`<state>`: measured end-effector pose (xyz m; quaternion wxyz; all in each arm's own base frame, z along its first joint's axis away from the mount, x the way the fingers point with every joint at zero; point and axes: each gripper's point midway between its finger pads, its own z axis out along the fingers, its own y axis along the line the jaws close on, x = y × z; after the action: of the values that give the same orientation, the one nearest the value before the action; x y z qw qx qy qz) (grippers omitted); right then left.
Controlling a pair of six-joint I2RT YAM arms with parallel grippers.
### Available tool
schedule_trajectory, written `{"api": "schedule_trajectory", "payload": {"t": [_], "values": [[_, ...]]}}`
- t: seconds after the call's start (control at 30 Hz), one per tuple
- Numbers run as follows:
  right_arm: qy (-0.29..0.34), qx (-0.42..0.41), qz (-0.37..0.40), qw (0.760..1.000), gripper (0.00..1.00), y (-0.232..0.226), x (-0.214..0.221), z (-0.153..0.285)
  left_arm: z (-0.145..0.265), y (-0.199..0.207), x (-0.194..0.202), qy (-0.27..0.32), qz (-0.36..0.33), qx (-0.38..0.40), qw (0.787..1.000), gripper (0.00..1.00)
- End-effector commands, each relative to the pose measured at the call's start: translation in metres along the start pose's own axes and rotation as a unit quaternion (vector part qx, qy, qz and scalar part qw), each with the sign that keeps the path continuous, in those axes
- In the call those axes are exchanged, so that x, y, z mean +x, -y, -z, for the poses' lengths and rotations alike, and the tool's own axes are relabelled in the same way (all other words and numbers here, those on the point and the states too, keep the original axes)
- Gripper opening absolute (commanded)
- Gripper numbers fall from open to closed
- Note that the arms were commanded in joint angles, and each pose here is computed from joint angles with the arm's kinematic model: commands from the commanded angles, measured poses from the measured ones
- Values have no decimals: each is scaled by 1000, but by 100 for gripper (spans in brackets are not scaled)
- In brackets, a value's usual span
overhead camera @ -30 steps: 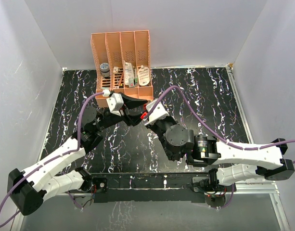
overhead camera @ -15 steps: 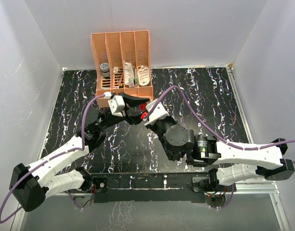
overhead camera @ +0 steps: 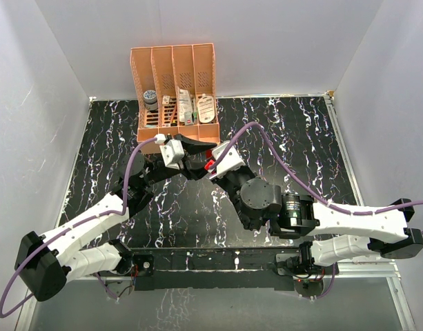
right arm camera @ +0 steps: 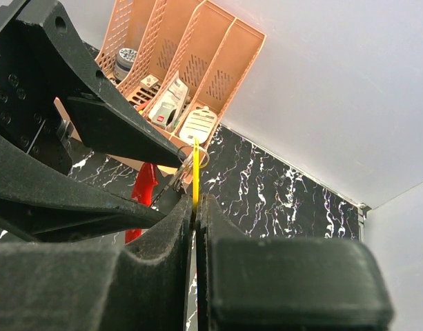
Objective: Remove the keys from the keyring
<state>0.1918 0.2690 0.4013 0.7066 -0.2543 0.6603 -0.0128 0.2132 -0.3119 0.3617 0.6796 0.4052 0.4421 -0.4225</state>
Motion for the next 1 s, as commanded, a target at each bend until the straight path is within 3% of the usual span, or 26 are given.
{"api": "schedule_trajectory", "payload": {"t": [0.0,0.27,0.57,0.87,0.97], "values": [[23,4,-51,998,0,14,-17,4,-2,1,-20,20,-25,5,999,47],[23,4,-51,998,0,13,-16,4,-4,7,-32,53,-16,21,998,43],[27,5,-59,998,0,13,-18,4,-8,16,-31,66,18,48,997,27],[33,7,-63,997,0,18,-21,6,-10,20,-22,49,29,64,996,22],[36,9,-66,997,0,22,-23,6,-10,19,-20,45,26,62,997,12]]}}
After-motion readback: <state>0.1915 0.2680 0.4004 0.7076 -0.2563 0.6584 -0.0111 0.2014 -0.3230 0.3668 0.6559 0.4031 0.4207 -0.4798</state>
